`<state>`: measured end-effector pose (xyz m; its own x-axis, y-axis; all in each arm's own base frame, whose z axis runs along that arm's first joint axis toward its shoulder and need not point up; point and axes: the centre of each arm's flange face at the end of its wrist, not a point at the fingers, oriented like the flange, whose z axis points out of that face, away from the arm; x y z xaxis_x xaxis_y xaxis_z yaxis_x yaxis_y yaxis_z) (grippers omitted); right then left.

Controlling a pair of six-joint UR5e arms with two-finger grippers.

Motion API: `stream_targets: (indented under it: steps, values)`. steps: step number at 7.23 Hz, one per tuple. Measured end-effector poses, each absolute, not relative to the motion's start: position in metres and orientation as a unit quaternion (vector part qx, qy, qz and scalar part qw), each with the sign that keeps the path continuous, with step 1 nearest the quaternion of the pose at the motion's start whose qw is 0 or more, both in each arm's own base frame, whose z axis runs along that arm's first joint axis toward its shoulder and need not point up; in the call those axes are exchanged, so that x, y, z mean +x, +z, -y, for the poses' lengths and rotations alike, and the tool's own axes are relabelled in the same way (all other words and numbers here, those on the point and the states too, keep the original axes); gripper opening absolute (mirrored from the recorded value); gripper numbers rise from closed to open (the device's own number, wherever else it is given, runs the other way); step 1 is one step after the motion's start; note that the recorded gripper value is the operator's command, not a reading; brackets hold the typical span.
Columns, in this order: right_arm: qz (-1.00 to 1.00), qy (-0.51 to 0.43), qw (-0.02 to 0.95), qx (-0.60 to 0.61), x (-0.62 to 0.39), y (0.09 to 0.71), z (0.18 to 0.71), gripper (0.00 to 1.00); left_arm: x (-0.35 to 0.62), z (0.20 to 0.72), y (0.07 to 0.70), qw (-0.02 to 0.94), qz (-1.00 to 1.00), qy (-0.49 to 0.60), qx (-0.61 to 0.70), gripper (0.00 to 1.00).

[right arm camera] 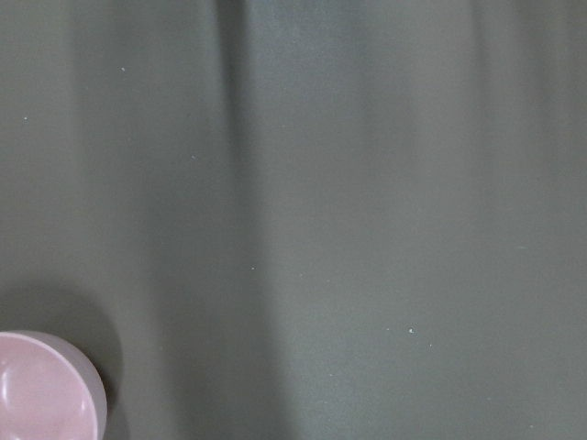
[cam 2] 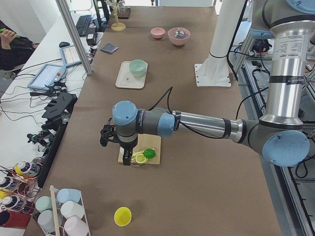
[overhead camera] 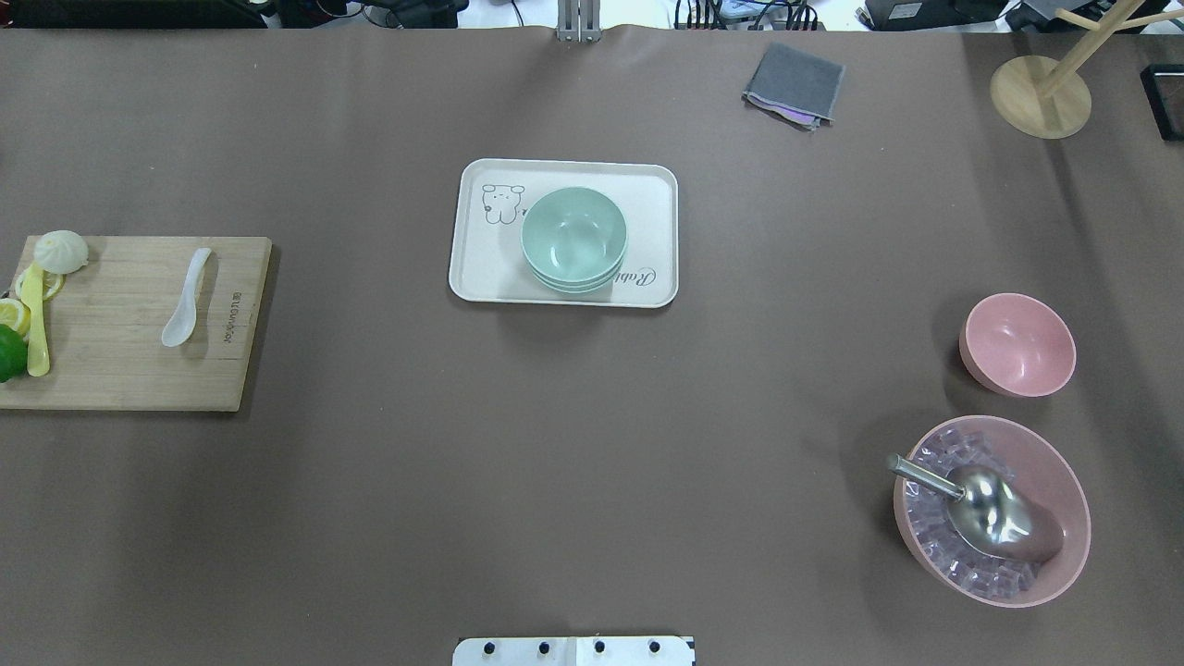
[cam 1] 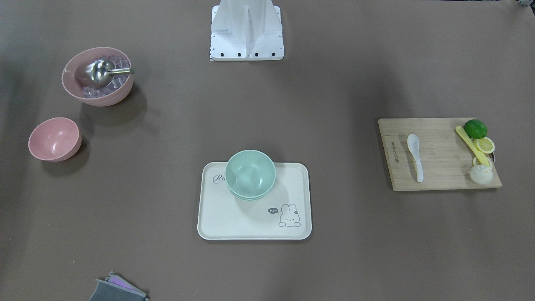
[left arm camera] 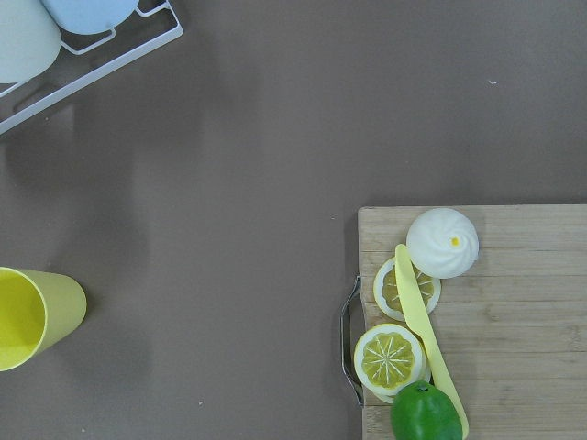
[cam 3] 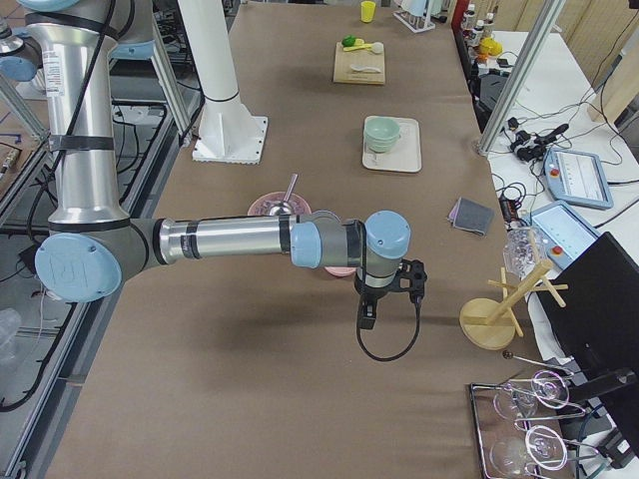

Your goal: Stack pink bowl on green and place spoon

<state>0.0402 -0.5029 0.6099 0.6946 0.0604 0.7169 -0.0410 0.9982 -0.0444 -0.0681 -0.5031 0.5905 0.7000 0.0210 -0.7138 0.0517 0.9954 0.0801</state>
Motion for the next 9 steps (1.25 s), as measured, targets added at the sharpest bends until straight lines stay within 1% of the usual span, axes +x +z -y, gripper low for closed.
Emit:
stream_targets:
  steps: [9]
  values:
    - [0.390,0.027,0.920,-0.012,0.0394,0.6088,0.5039,1.00,-0.0680,0.5065,0.5861,0.920,-0.387,-0.006,0.052,0.98]
